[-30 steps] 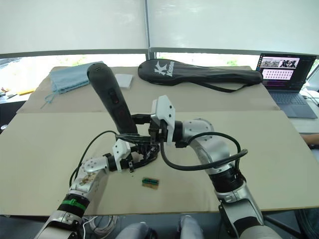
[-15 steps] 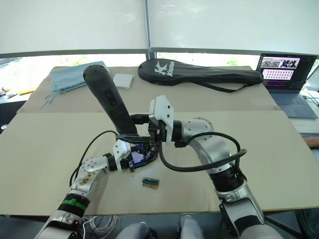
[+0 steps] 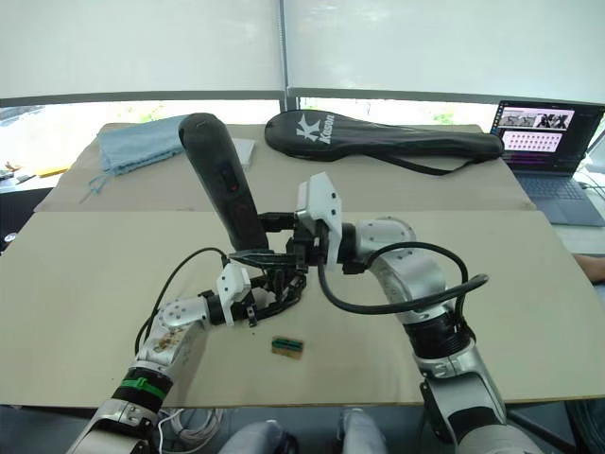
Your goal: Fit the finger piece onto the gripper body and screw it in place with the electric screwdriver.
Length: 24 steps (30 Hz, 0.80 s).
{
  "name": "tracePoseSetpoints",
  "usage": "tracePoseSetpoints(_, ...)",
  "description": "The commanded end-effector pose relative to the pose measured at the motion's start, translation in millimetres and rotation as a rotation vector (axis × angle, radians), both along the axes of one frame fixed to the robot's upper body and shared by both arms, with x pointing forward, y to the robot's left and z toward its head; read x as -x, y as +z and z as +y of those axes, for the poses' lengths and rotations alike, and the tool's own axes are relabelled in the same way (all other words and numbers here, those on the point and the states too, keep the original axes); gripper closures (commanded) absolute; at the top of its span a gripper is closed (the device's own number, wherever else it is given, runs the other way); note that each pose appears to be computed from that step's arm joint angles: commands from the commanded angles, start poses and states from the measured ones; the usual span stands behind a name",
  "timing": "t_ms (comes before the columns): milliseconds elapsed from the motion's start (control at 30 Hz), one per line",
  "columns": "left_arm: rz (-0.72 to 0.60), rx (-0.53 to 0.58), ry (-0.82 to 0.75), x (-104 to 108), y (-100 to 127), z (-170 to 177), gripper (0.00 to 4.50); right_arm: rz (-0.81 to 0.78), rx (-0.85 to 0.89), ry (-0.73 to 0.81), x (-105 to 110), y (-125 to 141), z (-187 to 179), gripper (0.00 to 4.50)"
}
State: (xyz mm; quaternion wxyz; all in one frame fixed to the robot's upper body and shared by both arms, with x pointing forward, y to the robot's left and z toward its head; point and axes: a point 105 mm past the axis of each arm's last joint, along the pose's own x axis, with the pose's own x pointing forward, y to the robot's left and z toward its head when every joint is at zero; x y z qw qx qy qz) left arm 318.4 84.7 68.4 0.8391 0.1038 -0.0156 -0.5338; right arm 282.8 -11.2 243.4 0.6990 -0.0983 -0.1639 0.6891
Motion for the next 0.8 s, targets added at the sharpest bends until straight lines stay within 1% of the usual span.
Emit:
tracePoseSetpoints(33, 0.067, -0.051, 0.019, 2.9, -21.9, 2.0, 2.23, -0.108, -0.072, 0.053, 14.9, 33.5, -2.3, 2.59)
tracePoseSetpoints(300, 0.079, -0.034, 0.032, 3.6, -23.8, 2.4, 2.23, -0.112, -0.104, 0.090, 22.6, 42.6, -6.2, 2.59)
tracePoseSetpoints(367, 0.084, -0.038, 0.034, 3.2, -24.7, 3.2, 1.17, -0.111, -0.121, 0.129, 29.2, 46.9, -9.1, 2.59)
tracePoseSetpoints(400, 0.085, -0.038, 0.035, 3.0, -24.8, 3.5, 0.80, -0.111, -0.128, 0.143, 31.6, 48.9, -10.2, 2.59)
tracePoseSetpoints(433, 0.085, -0.038, 0.039, 3.0, -25.0, 4.5, 0.33, -0.107, -0.131, 0.166, 36.2, 51.8, -11.8, 2.59)
tracePoseSetpoints(467, 0.084, -0.039, 0.042, 3.0, -25.0, 5.2, 0.02, -0.104, -0.131, 0.180, 39.2, 53.5, -12.9, 2.59)
tracePoseSetpoints(667, 0.085, -0.028, 0.068, 8.3, -21.6, 21.7, 0.02, -0.091, -0.141, 0.243, 60.2, 74.0, -24.5, 2.59)
tracePoseSetpoints(767, 0.081, -0.021, 0.080, 17.6, -16.5, 40.4, 0.02, -0.075, -0.134, 0.218, 62.4, 87.8, -39.2, 2.59)
tracePoseSetpoints(800, 0.053, 0.036, 0.070, 25.4, -3.9, 51.7, 0.02, -0.029, -0.125, 0.164, 56.0, 94.0, -51.4, 2.59)
